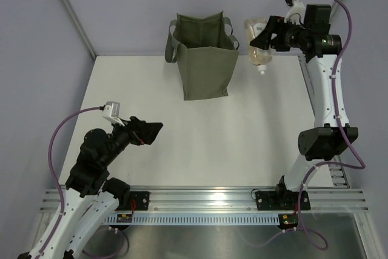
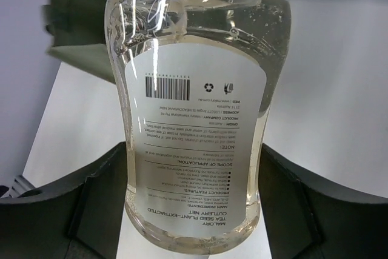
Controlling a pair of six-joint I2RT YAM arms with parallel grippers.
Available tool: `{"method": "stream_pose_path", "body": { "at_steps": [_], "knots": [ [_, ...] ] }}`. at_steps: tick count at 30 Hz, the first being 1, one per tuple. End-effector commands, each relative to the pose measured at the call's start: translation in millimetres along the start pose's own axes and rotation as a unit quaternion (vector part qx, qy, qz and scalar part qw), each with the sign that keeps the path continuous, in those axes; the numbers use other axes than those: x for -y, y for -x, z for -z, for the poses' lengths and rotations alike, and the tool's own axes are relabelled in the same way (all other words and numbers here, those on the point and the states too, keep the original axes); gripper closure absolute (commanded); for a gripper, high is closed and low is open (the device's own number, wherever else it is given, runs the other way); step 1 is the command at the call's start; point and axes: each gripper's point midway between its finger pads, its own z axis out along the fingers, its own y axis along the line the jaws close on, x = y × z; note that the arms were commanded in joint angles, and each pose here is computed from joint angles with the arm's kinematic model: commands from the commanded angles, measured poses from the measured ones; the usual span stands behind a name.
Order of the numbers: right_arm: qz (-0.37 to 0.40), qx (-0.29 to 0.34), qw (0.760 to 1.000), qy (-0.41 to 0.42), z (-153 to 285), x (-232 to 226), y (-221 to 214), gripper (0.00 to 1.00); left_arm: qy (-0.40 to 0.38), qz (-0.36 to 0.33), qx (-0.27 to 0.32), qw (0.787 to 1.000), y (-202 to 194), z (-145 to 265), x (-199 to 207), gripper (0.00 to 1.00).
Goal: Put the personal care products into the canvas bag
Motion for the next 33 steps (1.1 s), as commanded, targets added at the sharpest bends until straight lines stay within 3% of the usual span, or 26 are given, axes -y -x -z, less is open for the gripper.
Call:
{"method": "stream_pose_path", "body": {
  "at_steps": [1,9,14,20,23,26,30,31,33],
  "knots": [
    [0.129,0.074,0.985,0.092,-1,-106,55,1.0,-0.009,-0.021,0.015,1.0,12,4,7,0.01],
    [0.238,0.185,0.949,0.095,-88,-169,101,1.0,0.011,-0.026,-0.001,1.0,5,-6,-4,0.01],
    [0.272,0.283,0.917,0.073,-111,-182,137,1.0,0.034,-0.046,-0.009,0.998,5,-9,-13,0.01],
    [0.319,0.286,0.903,0.043,-153,-175,125,1.0,0.032,-0.051,-0.015,0.998,4,-15,-14,0.01],
    [0.323,0.264,0.908,0.04,-165,-170,112,0.89,0.026,-0.048,-0.014,0.998,3,-17,-12,0.01],
    [0.307,0.259,0.915,0.05,-146,-178,114,0.64,0.018,-0.043,-0.012,0.999,2,-16,-10,0.01],
    [0.263,0.209,0.933,0.131,-99,-199,97,0.09,0.012,-0.052,-0.003,0.999,6,-16,-8,0.01],
    [0.255,0.19,0.935,0.155,-88,-201,88,0.01,0.013,-0.055,-0.002,0.998,6,-16,-9,0.01],
    [0.201,0.123,0.949,0.207,-62,-194,57,0.01,0.023,-0.065,-0.003,0.998,8,-16,-12,0.01]
  ]
}}
